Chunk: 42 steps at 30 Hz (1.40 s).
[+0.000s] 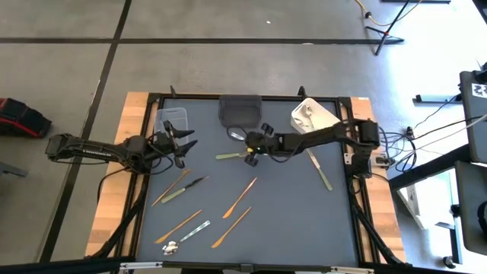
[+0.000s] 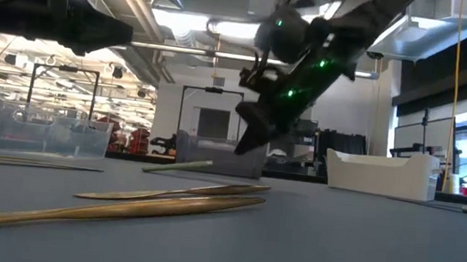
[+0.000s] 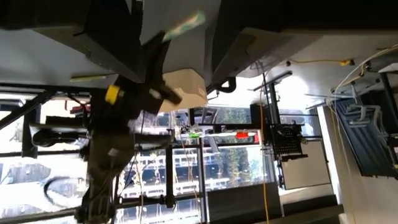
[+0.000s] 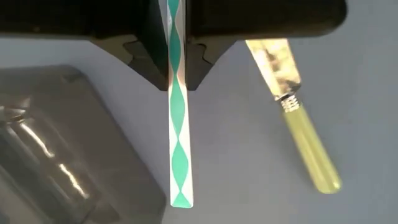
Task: Sort silverware by color (type)
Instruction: Put the top blue spoon into the white bin
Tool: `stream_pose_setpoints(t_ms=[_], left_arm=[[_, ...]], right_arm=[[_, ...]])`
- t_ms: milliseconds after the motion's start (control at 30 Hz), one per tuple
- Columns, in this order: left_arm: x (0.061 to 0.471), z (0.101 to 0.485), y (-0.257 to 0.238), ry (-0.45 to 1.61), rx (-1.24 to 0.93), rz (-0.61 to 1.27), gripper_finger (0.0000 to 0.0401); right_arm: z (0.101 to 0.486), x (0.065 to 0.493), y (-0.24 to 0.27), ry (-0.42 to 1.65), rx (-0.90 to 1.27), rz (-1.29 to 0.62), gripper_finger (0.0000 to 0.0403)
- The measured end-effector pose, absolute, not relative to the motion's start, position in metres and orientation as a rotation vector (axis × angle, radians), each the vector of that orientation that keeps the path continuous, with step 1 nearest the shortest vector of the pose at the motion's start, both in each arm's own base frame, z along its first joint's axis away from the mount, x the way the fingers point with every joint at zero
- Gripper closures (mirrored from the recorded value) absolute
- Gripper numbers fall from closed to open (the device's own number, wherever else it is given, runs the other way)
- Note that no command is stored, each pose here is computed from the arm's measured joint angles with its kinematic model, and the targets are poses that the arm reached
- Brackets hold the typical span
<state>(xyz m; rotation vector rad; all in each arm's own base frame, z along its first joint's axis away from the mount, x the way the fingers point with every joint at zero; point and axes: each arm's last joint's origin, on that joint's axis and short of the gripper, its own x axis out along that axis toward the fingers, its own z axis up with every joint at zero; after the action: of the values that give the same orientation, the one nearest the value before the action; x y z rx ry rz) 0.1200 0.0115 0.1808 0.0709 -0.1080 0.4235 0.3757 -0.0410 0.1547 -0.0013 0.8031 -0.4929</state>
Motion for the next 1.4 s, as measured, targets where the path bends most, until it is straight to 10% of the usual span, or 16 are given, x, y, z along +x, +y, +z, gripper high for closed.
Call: stream_pose_setpoints(t_ms=[900, 1400], left_arm=[[0.12, 0.179, 0.011, -0.087, 0.08, 0.423, 0.0222], [0.12, 0.179, 0.011, -0.087, 0.08, 0.423, 0.0222]], right_arm=[[0.264, 0.294, -0.043, 0.805, -0.26, -0.77, 0.0382], [0.214, 0.203, -0.09, 0.714, -0.151, -1.009, 0.0381]])
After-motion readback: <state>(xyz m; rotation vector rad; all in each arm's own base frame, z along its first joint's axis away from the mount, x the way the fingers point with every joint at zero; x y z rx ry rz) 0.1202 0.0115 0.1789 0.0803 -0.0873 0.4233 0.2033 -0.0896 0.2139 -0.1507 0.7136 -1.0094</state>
